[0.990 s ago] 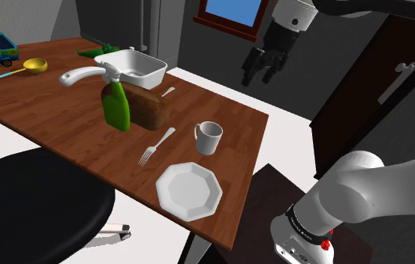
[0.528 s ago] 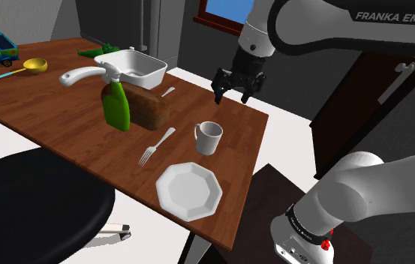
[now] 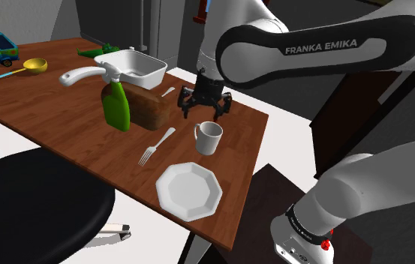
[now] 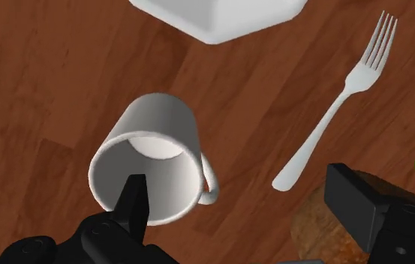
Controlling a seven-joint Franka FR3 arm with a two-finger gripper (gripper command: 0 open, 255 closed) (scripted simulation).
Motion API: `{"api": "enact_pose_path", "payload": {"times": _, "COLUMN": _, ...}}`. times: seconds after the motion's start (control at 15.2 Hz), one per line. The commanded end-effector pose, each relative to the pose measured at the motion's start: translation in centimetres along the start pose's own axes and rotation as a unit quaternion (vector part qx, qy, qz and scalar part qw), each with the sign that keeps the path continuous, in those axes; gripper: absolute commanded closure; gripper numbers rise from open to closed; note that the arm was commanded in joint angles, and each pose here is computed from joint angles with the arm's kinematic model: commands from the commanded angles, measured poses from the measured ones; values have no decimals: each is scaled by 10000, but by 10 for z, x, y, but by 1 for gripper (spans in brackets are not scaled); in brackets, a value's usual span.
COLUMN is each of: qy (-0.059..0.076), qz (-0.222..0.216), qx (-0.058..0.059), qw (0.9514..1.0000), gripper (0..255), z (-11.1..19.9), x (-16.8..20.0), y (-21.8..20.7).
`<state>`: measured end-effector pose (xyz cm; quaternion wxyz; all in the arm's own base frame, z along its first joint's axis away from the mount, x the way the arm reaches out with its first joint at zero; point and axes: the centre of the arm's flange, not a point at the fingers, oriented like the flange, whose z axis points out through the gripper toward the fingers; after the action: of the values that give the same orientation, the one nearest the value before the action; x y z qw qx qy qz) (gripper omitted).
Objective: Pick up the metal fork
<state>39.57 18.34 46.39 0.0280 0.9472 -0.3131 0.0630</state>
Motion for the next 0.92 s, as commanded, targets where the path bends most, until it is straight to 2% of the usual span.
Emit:
{"api": "enact_pose_path", "payload": {"times": 0.0, "qy": 0, "qz": 389, "qx": -39, "qw": 9992, "gripper": 0, "z": 18, "x": 3, "y": -21}}
{"api": "enact_pose_path", "payload": {"times": 0.33, "qy": 6, "qz": 1273, "qx": -168, "qw": 9917, "gripper": 0, "z": 64, "x": 11, "y": -72}}
{"api": "enact_pose_path", "payload": {"times": 0.66, "qy": 12, "qz": 2147, "qx": -296, "qw": 9762, "gripper": 0, "z": 110, "x": 28, "y": -120}}
{"api": "enact_pose_path", "payload": {"times": 0.73, "qy": 13, "qz": 2218, "qx": -306, "qw": 9746, "gripper": 0, "z": 114, "x": 30, "y": -124}}
{"api": "enact_pose_path", "payload": {"times": 0.86, "qy": 13, "qz": 2218, "qx": -306, "qw": 9746, "gripper": 0, "z": 125, "x": 29, "y": -124}}
